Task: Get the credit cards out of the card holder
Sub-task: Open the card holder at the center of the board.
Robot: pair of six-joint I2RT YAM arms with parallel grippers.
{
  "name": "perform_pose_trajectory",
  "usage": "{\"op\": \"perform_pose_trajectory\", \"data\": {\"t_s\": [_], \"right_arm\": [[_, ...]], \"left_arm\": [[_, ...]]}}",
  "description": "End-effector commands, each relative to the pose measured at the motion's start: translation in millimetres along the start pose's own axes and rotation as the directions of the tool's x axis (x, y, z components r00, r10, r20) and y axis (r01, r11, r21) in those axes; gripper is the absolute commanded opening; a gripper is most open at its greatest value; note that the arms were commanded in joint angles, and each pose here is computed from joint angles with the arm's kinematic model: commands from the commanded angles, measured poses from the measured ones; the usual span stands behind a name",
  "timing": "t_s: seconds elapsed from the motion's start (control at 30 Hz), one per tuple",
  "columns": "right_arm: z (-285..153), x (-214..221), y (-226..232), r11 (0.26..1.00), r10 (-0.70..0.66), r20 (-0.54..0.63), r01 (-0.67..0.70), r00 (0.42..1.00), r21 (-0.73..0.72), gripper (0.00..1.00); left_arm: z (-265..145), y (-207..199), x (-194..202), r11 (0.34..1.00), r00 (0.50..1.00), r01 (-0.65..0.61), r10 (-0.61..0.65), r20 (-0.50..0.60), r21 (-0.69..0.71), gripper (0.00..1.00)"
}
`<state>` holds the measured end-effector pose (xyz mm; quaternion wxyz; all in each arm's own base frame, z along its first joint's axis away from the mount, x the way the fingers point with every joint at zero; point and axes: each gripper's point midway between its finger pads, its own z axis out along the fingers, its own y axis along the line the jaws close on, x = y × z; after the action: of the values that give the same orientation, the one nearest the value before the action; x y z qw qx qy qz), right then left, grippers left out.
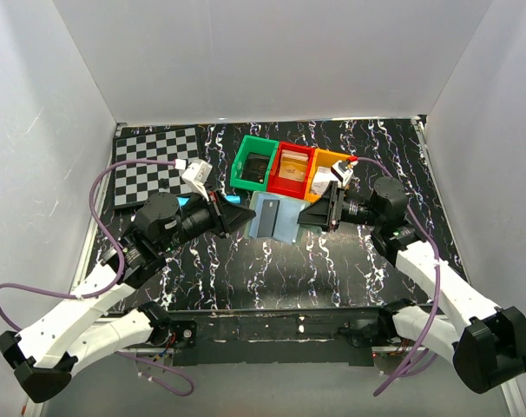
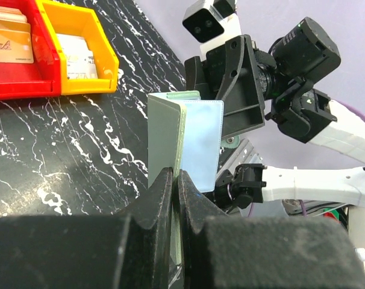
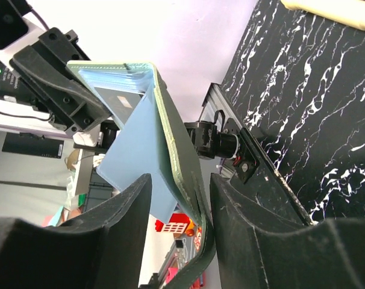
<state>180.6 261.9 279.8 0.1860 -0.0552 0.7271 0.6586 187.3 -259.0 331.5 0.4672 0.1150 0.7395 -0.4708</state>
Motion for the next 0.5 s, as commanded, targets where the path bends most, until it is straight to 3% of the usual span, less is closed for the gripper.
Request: {"op": "perform_pose_trajectory", "data": {"t_s": [0.0, 0.47], "right_arm": [[-5, -4, 35, 0.988, -0.077, 0.015, 0.079, 0.997, -0.134, 0.52], [-7, -5, 45, 0.977, -0.094, 0.022, 0.096, 0.995, -0.190, 0.67]], "left_arm": [[-4, -13, -15, 0.998, 0.997, -0.001, -0.003, 0.075, 0.055, 0.00], [-3, -17, -14, 0.996, 0.996, 0.019, -0.026, 0.080, 0.089, 0.00]]}}
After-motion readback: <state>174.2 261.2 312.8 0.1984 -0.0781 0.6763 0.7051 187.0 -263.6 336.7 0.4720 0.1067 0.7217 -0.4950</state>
